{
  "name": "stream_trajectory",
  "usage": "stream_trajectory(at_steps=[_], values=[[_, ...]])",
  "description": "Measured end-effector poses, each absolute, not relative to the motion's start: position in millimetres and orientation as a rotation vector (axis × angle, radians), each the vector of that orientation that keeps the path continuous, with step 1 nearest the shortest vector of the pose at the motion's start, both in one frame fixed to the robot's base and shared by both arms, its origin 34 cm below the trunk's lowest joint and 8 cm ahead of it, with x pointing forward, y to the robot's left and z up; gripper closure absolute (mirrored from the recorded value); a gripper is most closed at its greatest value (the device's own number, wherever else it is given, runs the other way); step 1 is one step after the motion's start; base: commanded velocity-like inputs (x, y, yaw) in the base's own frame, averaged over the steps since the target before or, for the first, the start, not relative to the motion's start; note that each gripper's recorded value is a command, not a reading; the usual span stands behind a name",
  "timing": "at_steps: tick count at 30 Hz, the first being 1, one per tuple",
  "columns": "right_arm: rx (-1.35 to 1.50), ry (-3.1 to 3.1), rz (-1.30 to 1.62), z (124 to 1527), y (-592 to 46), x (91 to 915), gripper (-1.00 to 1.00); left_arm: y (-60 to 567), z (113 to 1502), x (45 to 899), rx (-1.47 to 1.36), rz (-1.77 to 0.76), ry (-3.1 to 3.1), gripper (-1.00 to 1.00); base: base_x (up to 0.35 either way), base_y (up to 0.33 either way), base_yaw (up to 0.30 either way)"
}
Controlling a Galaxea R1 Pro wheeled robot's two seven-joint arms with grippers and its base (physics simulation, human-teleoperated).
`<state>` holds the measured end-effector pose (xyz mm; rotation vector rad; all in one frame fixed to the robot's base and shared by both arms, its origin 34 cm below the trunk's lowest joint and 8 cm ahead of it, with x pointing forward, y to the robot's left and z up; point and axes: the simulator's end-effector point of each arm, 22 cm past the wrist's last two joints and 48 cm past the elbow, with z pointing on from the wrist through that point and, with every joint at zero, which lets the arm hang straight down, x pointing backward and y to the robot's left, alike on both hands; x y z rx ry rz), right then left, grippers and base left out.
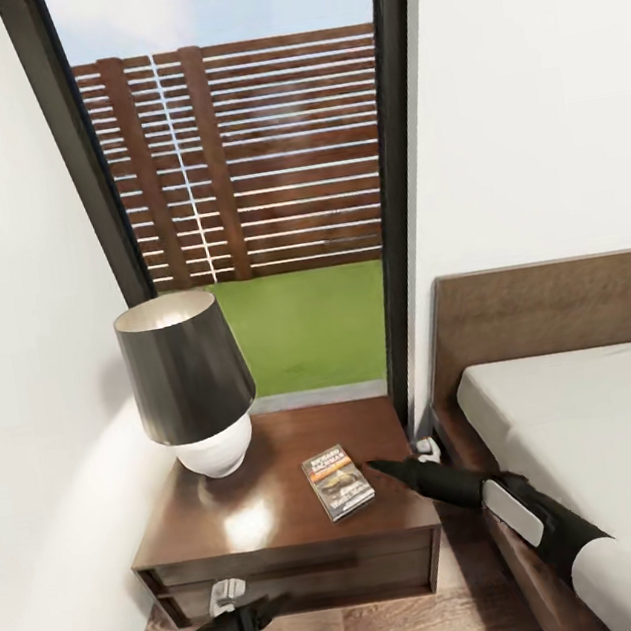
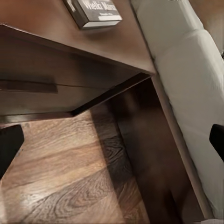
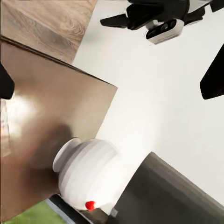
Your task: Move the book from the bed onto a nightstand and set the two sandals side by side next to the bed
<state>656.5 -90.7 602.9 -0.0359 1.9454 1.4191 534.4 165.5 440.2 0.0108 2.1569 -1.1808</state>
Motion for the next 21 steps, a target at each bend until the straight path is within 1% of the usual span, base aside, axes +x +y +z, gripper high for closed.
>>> stream_trajectory(at_steps=[4, 6, 11, 14, 21], values=[[-0.031, 1.929, 1.282, 601, -137, 669, -1.00, 174, 434, 536, -0.003, -1.096, 2.179, -1.00, 0.000, 0.000, 0.000], [0.004, 1.931, 1.168, 580, -171, 673, -1.00, 181, 425, 534, -0.026, -1.039, 2.208, -1.00, 0.000, 0.000, 0.000], [0.117, 2.014, 0.984, 525, -229, 657, -1.00, 184, 420, 525, -0.054, -1.008, 2.240, -1.00, 0.000, 0.000, 0.000], [0.136, 2.119, 0.924, 493, -246, 632, -1.00, 186, 419, 518, -0.059, -0.991, 2.243, -1.00, 0.000, 0.000, 0.000], [0.061, 2.286, 0.865, 456, -254, 580, -1.00, 199, 419, 503, -0.070, -0.952, 2.265, -1.00, 0.000, 0.000, 0.000]])
